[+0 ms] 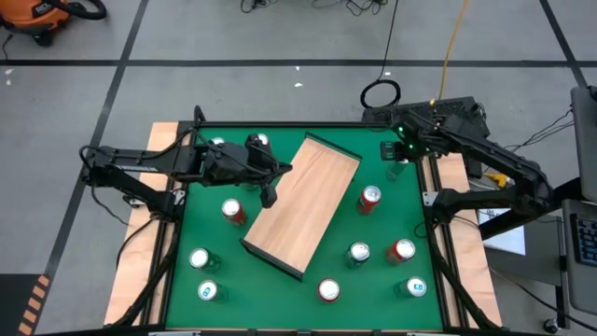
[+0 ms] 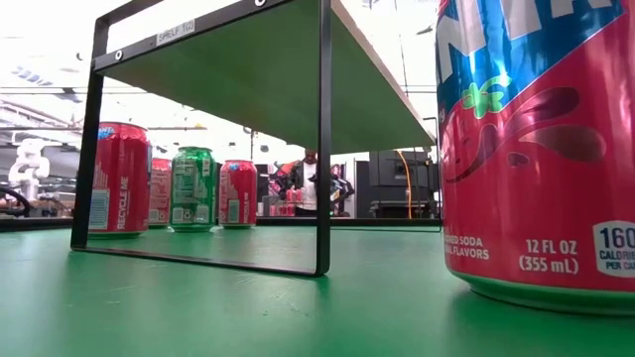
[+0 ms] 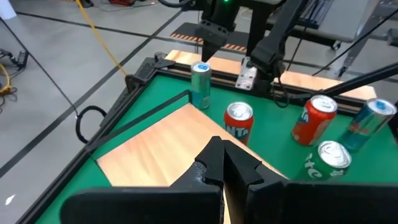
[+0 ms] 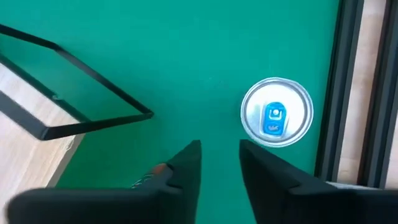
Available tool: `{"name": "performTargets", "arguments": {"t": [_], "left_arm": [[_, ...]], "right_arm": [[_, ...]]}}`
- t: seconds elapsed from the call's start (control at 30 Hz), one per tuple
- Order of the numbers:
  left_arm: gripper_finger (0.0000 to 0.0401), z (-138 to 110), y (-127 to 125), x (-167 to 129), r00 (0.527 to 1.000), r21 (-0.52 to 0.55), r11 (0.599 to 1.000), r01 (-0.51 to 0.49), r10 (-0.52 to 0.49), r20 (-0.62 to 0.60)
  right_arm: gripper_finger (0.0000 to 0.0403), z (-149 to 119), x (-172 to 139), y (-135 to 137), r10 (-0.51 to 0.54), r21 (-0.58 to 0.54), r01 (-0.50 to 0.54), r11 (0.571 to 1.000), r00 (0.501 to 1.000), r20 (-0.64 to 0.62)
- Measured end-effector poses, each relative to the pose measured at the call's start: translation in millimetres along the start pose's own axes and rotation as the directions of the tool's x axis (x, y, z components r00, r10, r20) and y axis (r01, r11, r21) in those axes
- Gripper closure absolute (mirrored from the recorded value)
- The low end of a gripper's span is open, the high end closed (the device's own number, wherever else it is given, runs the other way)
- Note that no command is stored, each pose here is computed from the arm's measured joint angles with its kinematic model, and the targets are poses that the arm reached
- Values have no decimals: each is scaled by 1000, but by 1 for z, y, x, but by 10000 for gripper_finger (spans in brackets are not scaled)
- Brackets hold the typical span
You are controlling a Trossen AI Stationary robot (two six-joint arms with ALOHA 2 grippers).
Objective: Sort soda cans
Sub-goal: Put the blue soda can on the shelf
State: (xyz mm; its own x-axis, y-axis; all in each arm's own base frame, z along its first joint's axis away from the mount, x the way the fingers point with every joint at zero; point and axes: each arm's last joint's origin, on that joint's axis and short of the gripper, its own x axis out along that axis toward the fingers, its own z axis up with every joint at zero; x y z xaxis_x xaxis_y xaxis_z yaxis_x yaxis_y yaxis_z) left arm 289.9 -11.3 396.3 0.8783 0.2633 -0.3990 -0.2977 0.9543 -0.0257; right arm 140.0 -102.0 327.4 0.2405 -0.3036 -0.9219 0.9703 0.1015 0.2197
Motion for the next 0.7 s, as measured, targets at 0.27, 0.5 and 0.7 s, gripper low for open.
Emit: {"name": "performTargets", "arguments": {"t": [0.27,0.5,0.7], "left_arm": [[401,-7,1,0,998,24,1000,-12,13,-67],[401,-8,2,0,996,31,999,-16,18,-84],[401,-8,2,0,996,32,999,-26,29,-81]], "right_arm": [[198,13,10,-6,-49,7,49,999,999,-16],[127,20,18,-9,-98,-8,98,995,994,-51],[81,25,26,-10,-132,-41,129,991,988,-76]]}}
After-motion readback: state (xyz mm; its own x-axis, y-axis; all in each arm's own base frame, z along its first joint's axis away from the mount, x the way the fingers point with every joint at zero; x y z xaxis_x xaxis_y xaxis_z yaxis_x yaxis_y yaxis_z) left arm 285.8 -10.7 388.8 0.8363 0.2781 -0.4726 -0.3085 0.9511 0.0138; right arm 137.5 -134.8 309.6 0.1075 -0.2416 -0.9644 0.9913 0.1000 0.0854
